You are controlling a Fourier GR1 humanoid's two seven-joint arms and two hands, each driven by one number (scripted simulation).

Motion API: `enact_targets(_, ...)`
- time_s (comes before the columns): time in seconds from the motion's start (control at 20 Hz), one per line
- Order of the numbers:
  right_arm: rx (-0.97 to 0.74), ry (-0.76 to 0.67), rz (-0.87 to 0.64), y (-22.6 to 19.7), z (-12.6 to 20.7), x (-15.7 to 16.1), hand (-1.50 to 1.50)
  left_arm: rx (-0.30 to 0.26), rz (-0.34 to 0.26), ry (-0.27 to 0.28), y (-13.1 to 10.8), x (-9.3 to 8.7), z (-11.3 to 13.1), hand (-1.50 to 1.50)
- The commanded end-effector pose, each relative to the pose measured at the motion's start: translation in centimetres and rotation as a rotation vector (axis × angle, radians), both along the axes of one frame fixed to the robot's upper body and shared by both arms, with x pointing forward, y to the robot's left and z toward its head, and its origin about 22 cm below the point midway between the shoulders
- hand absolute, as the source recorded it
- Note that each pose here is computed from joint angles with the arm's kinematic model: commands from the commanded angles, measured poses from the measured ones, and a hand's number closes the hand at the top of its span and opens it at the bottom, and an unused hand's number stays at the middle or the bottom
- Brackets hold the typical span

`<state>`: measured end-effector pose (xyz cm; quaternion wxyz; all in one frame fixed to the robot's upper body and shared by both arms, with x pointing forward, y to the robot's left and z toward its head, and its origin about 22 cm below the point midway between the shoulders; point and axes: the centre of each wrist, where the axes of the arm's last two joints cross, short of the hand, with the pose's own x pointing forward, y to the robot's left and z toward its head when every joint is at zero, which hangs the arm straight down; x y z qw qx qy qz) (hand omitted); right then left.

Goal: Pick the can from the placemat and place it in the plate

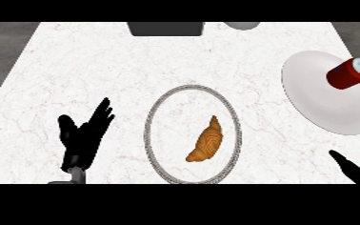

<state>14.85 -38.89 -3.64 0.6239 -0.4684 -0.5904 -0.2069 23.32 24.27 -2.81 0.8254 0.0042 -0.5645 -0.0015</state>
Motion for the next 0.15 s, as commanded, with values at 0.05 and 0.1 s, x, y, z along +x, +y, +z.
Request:
enact_targets(0.05, 0.012, 0.000, -0.003, 1.0, -0.3, -1.1, -1.50, -0.009, 0.007, -0.001, 1.1, 0.2, -2.0, 0.00)
enact_targets(0.1, 0.018, 0.038, -0.015, 2.5, -0.3, -2.6, -1.50, -0.010, -0.002, 0.021, -0.2, -1.0, -0.8, 0.00)
